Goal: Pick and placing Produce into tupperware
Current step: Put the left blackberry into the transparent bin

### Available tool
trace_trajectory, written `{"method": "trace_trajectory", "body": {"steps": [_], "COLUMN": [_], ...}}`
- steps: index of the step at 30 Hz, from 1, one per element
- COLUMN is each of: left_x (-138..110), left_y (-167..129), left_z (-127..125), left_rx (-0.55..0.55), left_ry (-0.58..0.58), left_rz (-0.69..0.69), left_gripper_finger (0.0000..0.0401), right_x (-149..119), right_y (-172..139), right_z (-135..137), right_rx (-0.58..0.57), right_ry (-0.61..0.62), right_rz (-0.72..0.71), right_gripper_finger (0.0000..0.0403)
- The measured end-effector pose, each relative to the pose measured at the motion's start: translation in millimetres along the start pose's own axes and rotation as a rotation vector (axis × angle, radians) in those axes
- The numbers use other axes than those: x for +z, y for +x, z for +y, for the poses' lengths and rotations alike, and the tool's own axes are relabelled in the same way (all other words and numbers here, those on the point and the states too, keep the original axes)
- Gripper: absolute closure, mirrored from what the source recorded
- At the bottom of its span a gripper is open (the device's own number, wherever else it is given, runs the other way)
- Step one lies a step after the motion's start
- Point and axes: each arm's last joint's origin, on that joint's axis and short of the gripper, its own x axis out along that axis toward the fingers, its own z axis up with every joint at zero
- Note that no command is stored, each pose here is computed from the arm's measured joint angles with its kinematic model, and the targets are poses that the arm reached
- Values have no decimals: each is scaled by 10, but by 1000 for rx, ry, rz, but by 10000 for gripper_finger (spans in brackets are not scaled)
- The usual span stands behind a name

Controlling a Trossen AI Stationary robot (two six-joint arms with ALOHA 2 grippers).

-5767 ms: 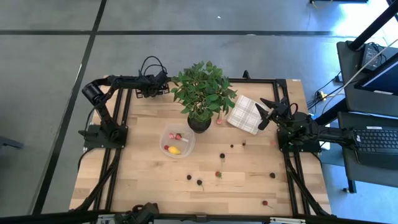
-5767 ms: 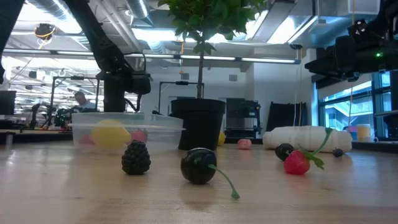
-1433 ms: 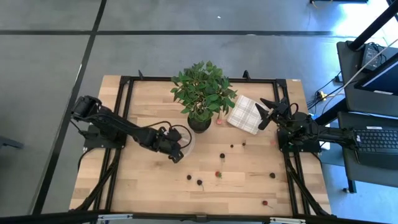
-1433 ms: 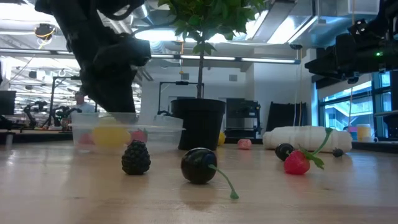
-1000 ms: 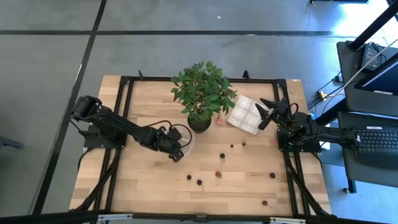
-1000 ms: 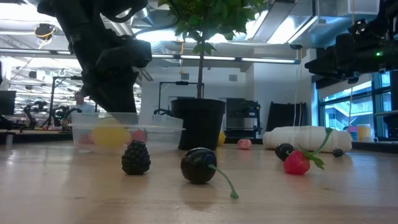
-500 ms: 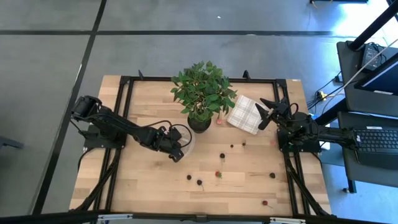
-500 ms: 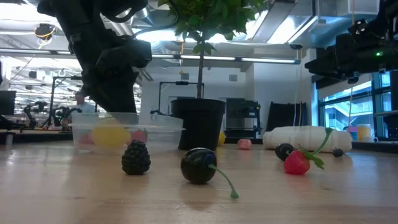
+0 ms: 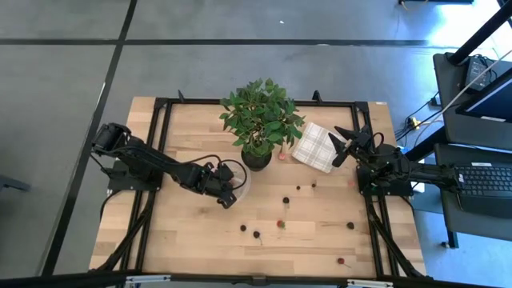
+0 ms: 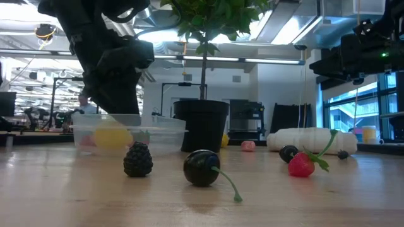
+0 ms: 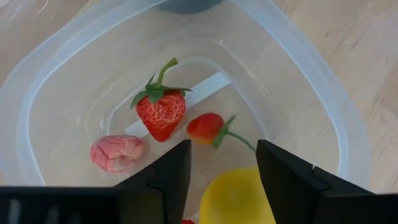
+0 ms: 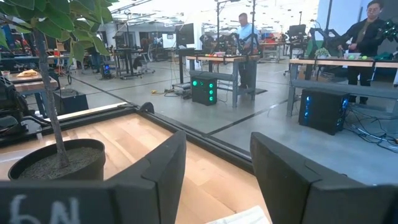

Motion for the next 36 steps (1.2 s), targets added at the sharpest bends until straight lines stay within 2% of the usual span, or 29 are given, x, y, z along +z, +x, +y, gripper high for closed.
{"method": "trace_trajectory", "body": {"steps": [12,16,20,25,30,33,36], "left_x": [13,20,7,39,115,120,77], "left_y": [-40,-164,-338,-538,-721,-768,-779], "left_z": [4,-15,-75,-300,-513,-557,-569], "left_rx": [-21,-107,-191,-412,-613,-658,-629], "left_ry": [-6,-11,30,155,186,281,344], "left_rz": [3,35,-3,-153,-346,-400,-367], "left_gripper_finger": [216,216,216,216,216,216,216], "right_x": [0,-1,-1,-1,-1,-1,0], "right_y": [0,0,0,0,0,0,0], "right_z": [0,0,0,0,0,0,0], "right_rx": [0,0,0,0,0,0,0], "right_ry": [0,0,-4,-4,-1,0,1], "right_rz": [0,0,1,1,1,1,0], "right_gripper_finger": [221,221,221,221,221,221,221]}}
